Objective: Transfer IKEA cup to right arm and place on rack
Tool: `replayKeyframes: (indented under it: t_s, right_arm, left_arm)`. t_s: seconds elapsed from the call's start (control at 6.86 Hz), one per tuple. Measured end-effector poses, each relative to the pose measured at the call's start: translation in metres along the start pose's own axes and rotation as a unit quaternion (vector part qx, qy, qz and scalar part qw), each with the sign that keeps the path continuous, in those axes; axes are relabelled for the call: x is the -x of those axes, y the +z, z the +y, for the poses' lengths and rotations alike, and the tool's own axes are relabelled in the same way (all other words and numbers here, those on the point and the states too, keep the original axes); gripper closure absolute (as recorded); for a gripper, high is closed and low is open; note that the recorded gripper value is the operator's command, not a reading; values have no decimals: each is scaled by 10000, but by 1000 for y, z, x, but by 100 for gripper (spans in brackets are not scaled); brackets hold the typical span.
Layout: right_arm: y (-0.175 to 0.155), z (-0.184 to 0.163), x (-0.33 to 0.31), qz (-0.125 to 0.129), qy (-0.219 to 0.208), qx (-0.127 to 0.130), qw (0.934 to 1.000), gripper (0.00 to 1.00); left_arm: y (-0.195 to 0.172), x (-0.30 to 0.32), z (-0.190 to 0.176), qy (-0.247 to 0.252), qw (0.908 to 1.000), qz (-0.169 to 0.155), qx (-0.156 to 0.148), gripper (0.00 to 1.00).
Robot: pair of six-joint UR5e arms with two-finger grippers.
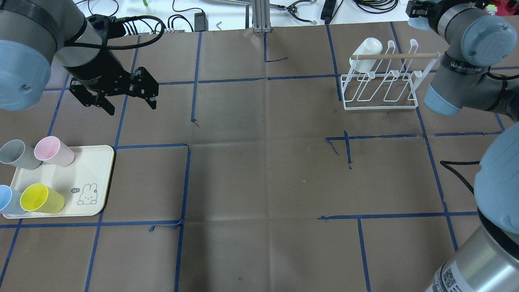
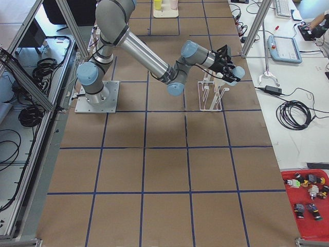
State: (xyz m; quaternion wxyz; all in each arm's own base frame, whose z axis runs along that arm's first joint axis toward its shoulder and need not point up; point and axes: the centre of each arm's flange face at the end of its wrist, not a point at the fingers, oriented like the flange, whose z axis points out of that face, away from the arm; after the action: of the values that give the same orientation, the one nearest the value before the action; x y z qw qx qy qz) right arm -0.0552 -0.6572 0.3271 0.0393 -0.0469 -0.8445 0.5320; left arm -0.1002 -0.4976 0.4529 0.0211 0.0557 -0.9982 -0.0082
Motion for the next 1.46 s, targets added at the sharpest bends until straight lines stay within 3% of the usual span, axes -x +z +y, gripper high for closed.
replayKeyframes:
  t_s: [0.44,1.02,1.17,1.31,1.46]
  right_arm:
    - [16,22,-8,80,-102,-199,9997,92]
    - [28,46,-2,15,-43,-12,10000,90]
    - [27,53,-1,4,-30,59,10000,79]
    - [27,59,0,-8,-34,123,9999,15]
    - [26,61,1,-17,-44,149,9999,0]
  left_arm:
    - [-9,-24,9,55,10000,0,-76,1]
    - [-16,-18,7,132,9997,-24,-189,1]
    - [-17,-14,6,117,9997,-82,-197,1]
    - [-15,-12,5,109,9996,-149,-190,1]
    - [-14,-12,4,95,9996,-179,-178,1]
